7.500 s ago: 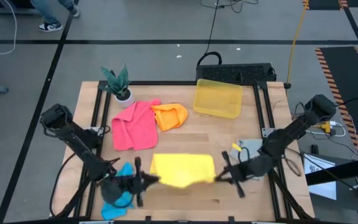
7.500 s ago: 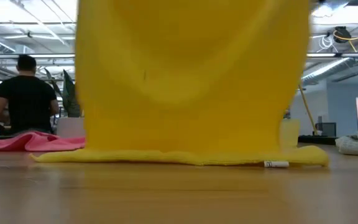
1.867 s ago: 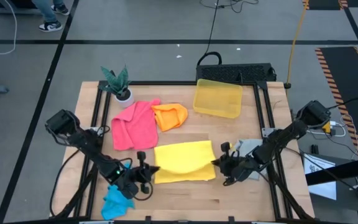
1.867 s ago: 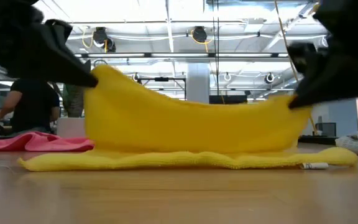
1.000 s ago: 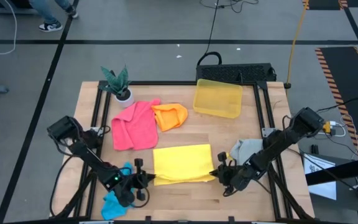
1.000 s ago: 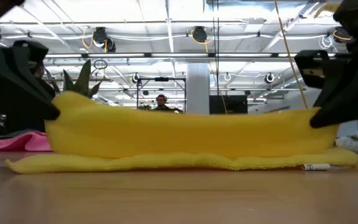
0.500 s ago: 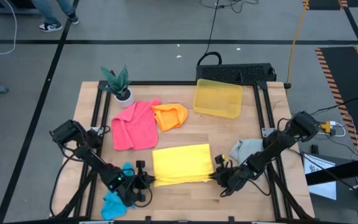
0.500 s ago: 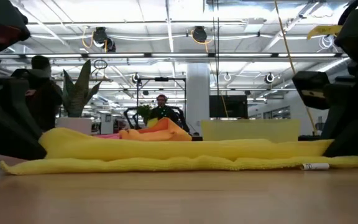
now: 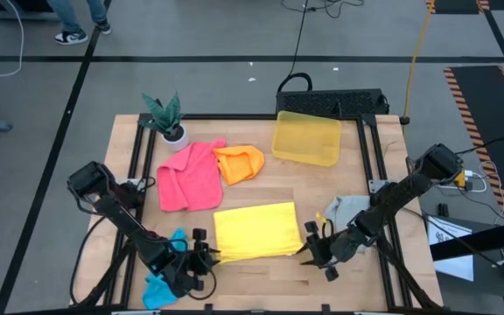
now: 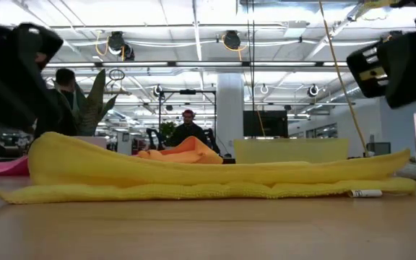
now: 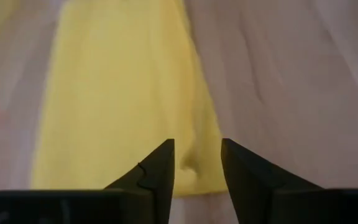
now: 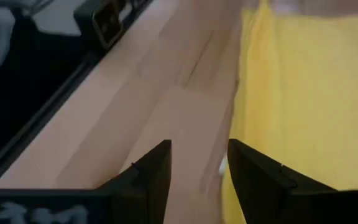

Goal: Fold microfiber towels
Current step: Fold the yellow kitchen towel

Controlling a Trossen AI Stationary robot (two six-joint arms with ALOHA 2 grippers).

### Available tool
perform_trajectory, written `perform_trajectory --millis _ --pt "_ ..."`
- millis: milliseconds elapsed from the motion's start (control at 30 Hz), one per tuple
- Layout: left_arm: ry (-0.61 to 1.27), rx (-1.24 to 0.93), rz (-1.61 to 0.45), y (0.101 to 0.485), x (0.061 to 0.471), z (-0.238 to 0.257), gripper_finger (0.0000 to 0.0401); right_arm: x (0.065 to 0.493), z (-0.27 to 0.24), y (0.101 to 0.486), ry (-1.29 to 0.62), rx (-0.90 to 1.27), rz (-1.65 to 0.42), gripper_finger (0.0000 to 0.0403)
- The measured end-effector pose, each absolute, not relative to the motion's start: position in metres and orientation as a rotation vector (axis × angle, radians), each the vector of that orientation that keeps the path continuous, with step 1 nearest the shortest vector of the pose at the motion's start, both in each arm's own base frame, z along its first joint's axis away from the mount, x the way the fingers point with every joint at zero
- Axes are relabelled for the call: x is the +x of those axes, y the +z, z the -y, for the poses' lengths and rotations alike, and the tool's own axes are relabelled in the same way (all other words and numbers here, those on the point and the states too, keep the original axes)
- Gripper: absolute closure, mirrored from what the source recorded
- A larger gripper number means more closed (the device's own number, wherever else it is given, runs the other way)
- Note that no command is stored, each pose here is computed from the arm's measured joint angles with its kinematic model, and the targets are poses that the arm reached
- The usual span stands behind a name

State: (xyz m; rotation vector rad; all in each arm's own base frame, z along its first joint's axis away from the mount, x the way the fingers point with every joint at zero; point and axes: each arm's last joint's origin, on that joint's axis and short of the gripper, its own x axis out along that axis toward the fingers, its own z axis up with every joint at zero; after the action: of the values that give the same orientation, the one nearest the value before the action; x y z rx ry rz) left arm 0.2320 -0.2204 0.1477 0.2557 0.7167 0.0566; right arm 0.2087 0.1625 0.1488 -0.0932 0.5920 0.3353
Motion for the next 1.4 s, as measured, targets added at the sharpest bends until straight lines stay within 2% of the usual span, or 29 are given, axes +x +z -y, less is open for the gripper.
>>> perform_trajectory --millis 100,233,300,367,533,767,900,1133,1300,1400 --pt "0.117 0.245 -0.664 0.149 0.243 0.212 0.0284 0.215 -0.154 0.151 0.214 -0.098 -0.549 0.0277" --pt "0.155 0.167 -0.717 0.142 0.254 0.194 0.0316 0.222 -0.136 0.142 0.088 -0.025 -0.581 0.0343" --pt "0.15 0.125 -0.76 0.136 0.257 0.186 0.0334 0.224 -0.13 0.134 0.086 0.013 -0.617 0.0381" --pt "0.115 0.102 -0.803 0.131 0.26 0.184 0.0355 0.223 -0.128 0.124 0.118 0.023 -0.662 0.0395" --pt "0.029 0.101 -0.89 0.117 0.258 0.187 0.0396 0.219 -0.129 0.105 0.201 0.05 -0.71 0.0391" --pt "0.039 0.131 -0.891 0.101 0.257 0.196 0.0382 0.219 -0.13 0.086 0.224 0.045 -0.764 0.04" --pt "0.024 0.187 -0.889 0.107 0.249 0.2 0.0397 0.215 -0.132 0.094 0.269 -0.01 -0.753 0.0402" --pt "0.069 0.22 -0.841 0.139 0.229 0.202 0.0395 0.205 -0.13 0.121 0.261 -0.019 -0.713 0.0402" --pt "0.047 0.206 -0.731 0.144 0.237 0.209 0.0393 0.216 -0.131 0.129 0.197 -0.012 -0.56 0.0402" --pt "-0.014 0.2 -0.743 0.132 0.245 0.213 0.0392 0.22 -0.132 0.119 0.233 -0.002 -0.587 0.0403"
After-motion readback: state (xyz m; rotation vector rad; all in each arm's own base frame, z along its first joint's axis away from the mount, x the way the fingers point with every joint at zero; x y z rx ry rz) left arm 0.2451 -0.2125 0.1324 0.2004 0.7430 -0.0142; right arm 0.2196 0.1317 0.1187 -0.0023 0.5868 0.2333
